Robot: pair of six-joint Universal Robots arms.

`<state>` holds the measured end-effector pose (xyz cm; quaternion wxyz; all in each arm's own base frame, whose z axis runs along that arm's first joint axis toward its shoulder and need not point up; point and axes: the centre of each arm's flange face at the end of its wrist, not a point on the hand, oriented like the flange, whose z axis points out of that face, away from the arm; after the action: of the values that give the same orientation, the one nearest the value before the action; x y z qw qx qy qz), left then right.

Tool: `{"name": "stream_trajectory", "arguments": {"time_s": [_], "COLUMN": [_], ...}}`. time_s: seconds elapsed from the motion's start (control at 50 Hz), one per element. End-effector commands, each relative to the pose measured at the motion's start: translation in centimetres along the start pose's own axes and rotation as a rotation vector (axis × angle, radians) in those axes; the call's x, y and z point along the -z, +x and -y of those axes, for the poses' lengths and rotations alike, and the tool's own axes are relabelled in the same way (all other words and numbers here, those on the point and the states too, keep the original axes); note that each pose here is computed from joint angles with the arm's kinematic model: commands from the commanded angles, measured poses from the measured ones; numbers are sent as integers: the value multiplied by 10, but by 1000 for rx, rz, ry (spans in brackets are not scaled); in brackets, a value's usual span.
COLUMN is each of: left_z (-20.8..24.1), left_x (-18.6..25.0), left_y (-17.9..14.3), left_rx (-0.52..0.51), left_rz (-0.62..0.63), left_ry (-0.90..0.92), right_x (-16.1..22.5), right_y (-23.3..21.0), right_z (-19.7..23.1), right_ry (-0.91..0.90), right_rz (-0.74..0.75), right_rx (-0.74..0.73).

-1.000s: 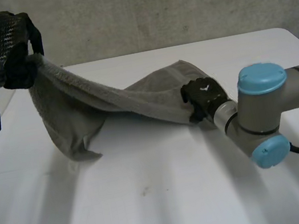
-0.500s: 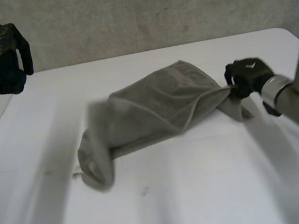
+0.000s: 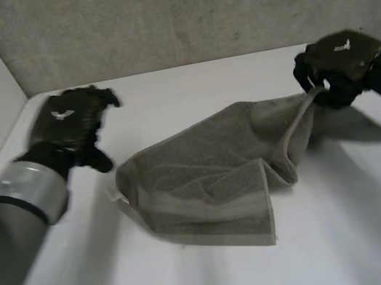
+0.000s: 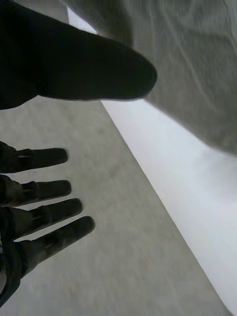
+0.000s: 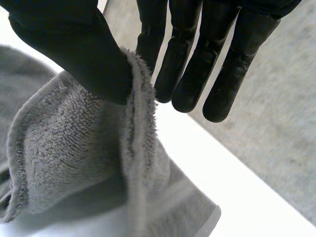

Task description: Fold the towel.

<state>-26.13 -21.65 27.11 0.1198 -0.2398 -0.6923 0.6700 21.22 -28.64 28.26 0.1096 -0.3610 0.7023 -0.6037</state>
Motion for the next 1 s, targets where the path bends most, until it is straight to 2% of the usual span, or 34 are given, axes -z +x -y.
{"name": "stream_trajectory", "arguments": {"time_s": [0.02, 0.14, 0.18, 0.4, 0.46, 0.56, 0.78, 0.96, 1.0], "left_z": [-21, -37, -49, -77, -82, -104, -128, -128, -111], "left_x": [-18, -26, -33, -52, -58, -75, -83, -84, -83], "left_y": [54, 82, 98, 157, 161, 172, 177, 175, 171], "left_rx": [21, 131, 200, 203, 215, 291, 287, 291, 300], "left_rz": [-137, -196, -202, -184, -177, -172, -183, -173, -168], "left_ry": [26, -22, -67, -198, -211, -260, -297, -296, -262], "right_x": [-4, 2, 7, 9, 9, 8, 4, 2, 1], "right_y": [-5, -6, -10, -26, -27, -27, -28, -34, -34], "right_z": [-10, -2, 4, 1, 1, -2, -8, -11, -12], "right_ry": [-49, -26, -9, -16, -18, -25, -38, -47, -47], "right_rz": [-23, -34, -33, 7, 9, 11, 17, 36, 36], "right_rx": [24, 37, 48, 48, 47, 44, 39, 40, 44]}}
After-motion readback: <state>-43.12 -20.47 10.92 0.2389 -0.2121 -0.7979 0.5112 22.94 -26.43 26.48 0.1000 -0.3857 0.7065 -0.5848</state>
